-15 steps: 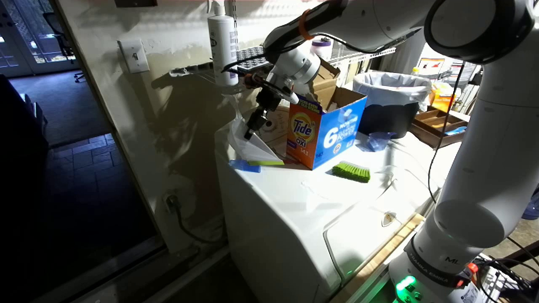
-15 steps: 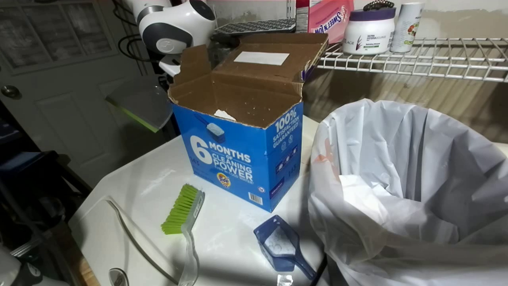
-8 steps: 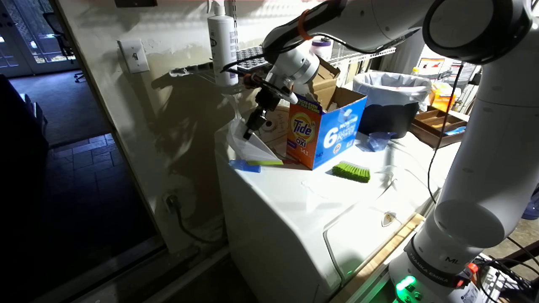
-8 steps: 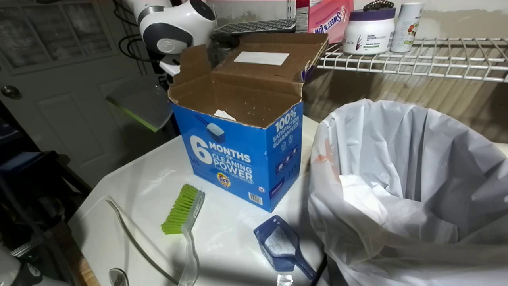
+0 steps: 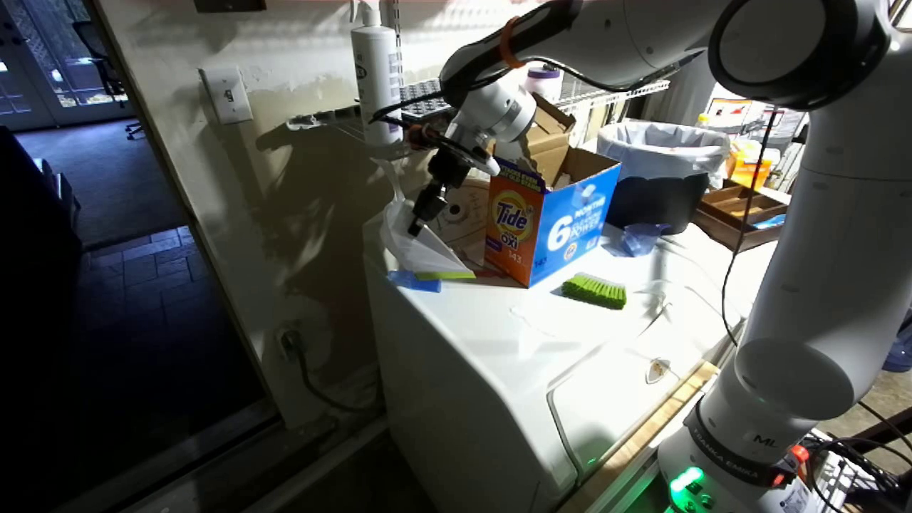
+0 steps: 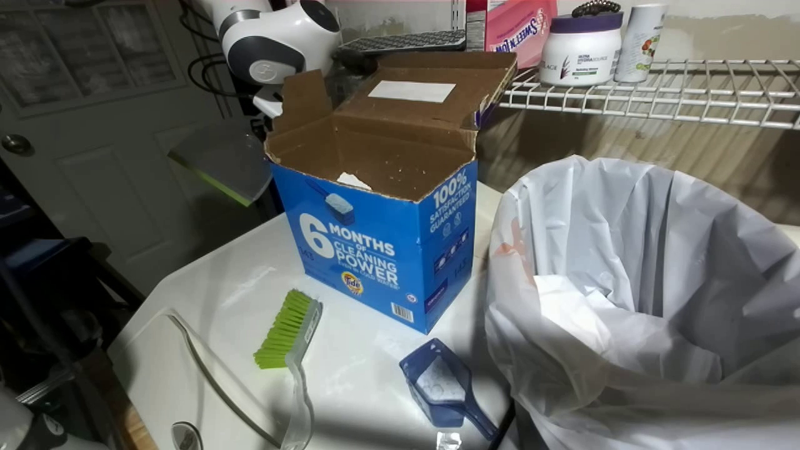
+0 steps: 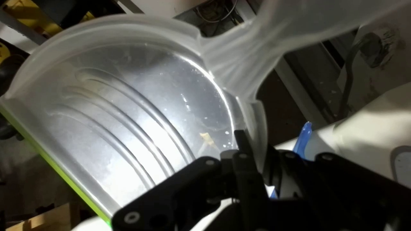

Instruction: Move the dustpan forward

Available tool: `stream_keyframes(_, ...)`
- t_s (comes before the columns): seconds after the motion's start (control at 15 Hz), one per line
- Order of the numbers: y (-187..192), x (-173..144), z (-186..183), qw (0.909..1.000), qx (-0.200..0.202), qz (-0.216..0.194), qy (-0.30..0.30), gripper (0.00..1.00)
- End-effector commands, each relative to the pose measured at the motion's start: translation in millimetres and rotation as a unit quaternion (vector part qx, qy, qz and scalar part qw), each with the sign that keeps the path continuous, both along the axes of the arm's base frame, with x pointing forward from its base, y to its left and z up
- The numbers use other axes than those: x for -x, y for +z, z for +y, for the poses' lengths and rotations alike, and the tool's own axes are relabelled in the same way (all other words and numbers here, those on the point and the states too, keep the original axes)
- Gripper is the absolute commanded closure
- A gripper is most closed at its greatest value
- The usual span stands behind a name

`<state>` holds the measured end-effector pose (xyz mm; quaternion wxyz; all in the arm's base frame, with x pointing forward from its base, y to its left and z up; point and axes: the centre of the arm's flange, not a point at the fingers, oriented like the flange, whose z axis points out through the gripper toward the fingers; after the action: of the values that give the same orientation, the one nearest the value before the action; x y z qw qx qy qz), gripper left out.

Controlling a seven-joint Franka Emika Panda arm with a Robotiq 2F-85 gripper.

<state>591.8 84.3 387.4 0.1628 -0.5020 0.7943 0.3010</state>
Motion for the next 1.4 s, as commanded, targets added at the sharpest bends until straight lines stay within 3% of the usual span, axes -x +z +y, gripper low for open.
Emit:
stream_keyframes(0.0, -2, -9, 4, 0.9999, -0.016, 0.0, 0.004, 0.98)
stream_keyframes(0.4, -3, -8, 9, 0.9998, -0.012, 0.002, 0.016, 0.98)
stream_keyframes(1.33, -4, -12, -3, 0.9996, -0.021, -0.004, -0.019, 0.98)
